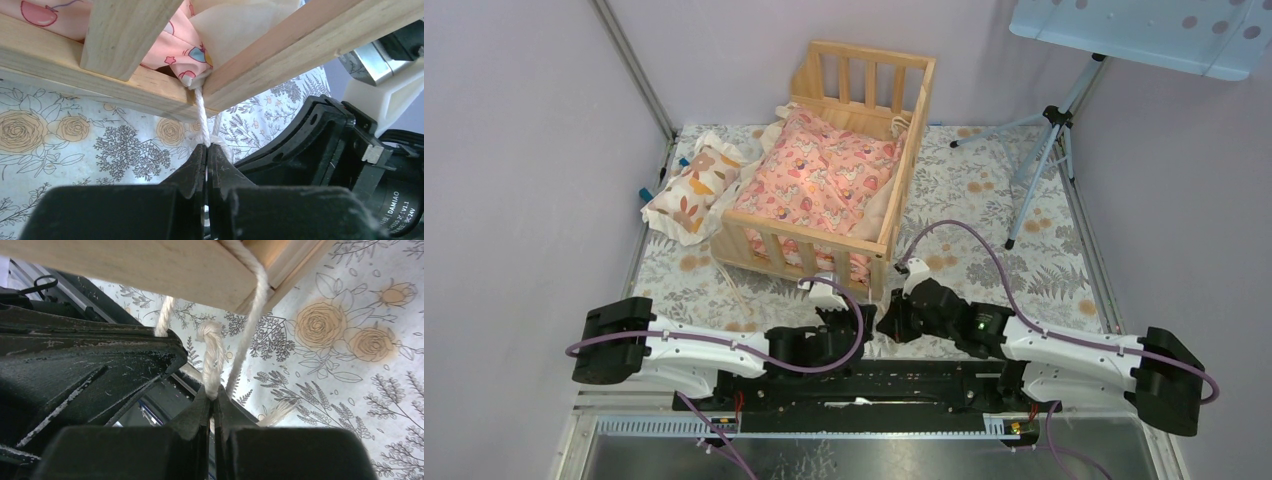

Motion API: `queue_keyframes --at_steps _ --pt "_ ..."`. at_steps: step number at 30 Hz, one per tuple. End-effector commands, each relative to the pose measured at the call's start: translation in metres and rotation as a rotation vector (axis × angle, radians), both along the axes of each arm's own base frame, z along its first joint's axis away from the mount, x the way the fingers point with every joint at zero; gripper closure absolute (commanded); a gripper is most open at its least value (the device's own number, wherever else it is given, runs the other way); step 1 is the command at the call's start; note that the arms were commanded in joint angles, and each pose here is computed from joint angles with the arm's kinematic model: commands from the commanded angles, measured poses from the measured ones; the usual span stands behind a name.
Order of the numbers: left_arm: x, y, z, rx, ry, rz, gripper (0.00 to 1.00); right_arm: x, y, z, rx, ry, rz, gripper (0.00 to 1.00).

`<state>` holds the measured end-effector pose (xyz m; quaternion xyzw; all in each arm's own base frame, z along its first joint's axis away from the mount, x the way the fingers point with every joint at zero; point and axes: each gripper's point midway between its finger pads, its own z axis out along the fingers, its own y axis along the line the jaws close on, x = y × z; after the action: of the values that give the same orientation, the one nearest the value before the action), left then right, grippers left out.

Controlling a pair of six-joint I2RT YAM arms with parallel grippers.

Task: Set up the pet bed
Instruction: Tie the ropes to the bed frame.

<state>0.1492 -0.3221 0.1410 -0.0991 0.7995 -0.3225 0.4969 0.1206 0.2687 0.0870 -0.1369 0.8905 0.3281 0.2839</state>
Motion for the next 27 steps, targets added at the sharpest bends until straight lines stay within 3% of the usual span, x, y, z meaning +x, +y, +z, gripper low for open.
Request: queue_keyframes --at_steps 1,11,27 --pt "0.015 0.005 0.042 -0.137 -0.07 0.088 1.0 -0.039 -0.032 -0.051 -0.216 0.178 0.113 1.0" --pt "0.013 0.002 0.043 -0.134 -0.079 0.066 1.0 -0.041 -0.023 -0.056 -0.179 0.198 0.126 1.0" --pt "0.009 -0.011 0.034 -0.105 -0.072 0.019 0.99 -0.022 -0.02 -0.066 -0.124 0.22 -0.02 1.0"
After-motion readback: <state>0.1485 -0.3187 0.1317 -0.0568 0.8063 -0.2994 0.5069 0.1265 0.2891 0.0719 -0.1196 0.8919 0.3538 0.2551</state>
